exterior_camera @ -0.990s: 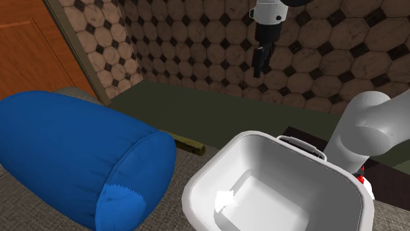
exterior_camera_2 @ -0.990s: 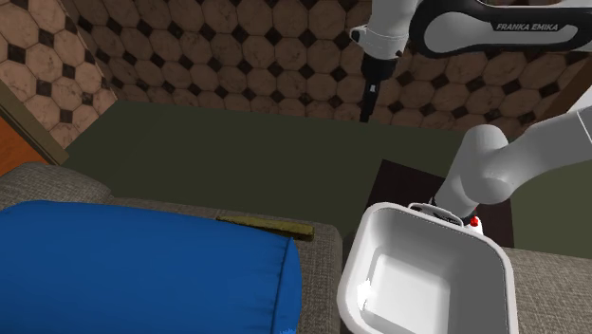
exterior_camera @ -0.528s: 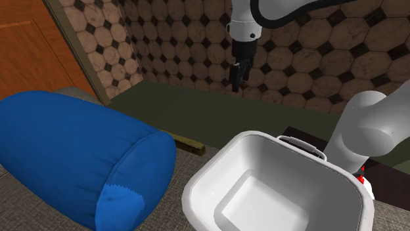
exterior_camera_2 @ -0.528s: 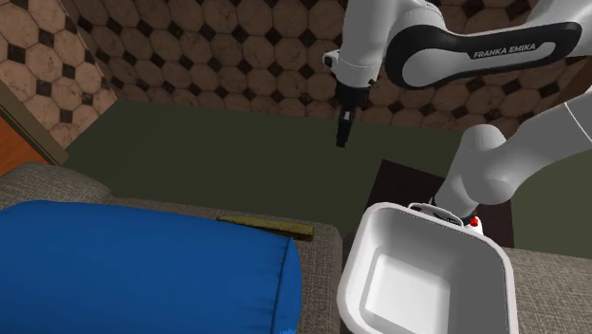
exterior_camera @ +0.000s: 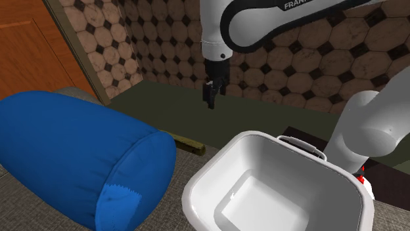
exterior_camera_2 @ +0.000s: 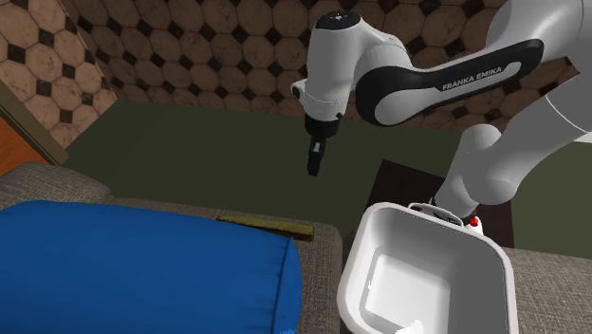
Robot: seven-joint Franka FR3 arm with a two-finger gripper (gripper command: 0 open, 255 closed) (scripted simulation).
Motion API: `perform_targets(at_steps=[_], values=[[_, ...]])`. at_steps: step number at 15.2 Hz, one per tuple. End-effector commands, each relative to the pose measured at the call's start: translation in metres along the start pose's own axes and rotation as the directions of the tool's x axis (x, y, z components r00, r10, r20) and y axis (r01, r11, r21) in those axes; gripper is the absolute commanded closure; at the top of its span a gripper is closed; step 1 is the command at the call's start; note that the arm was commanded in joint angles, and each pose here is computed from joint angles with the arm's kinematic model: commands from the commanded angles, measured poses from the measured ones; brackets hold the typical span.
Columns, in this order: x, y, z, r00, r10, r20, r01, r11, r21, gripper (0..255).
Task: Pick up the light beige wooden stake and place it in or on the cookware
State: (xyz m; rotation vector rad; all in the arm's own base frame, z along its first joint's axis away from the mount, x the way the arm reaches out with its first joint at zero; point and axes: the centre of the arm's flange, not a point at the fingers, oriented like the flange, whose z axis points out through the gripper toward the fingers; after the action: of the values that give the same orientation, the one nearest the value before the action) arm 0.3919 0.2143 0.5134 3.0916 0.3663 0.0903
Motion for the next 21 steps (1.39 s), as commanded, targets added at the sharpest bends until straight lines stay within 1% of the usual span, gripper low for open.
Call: perform_targets(at_steps=[1,14,21], values=[[0.009,-0.024,0.009,1.0,-0.01,-0.004,0.01,1.0,0.001,0],[0.084,-0.163,0.065,0.997,-0.074,-0.027,0.074,0.997,0.003,0],[0.085,-0.163,0.102,0.997,-0.074,-0.027,0.074,0.997,0.003,0]])
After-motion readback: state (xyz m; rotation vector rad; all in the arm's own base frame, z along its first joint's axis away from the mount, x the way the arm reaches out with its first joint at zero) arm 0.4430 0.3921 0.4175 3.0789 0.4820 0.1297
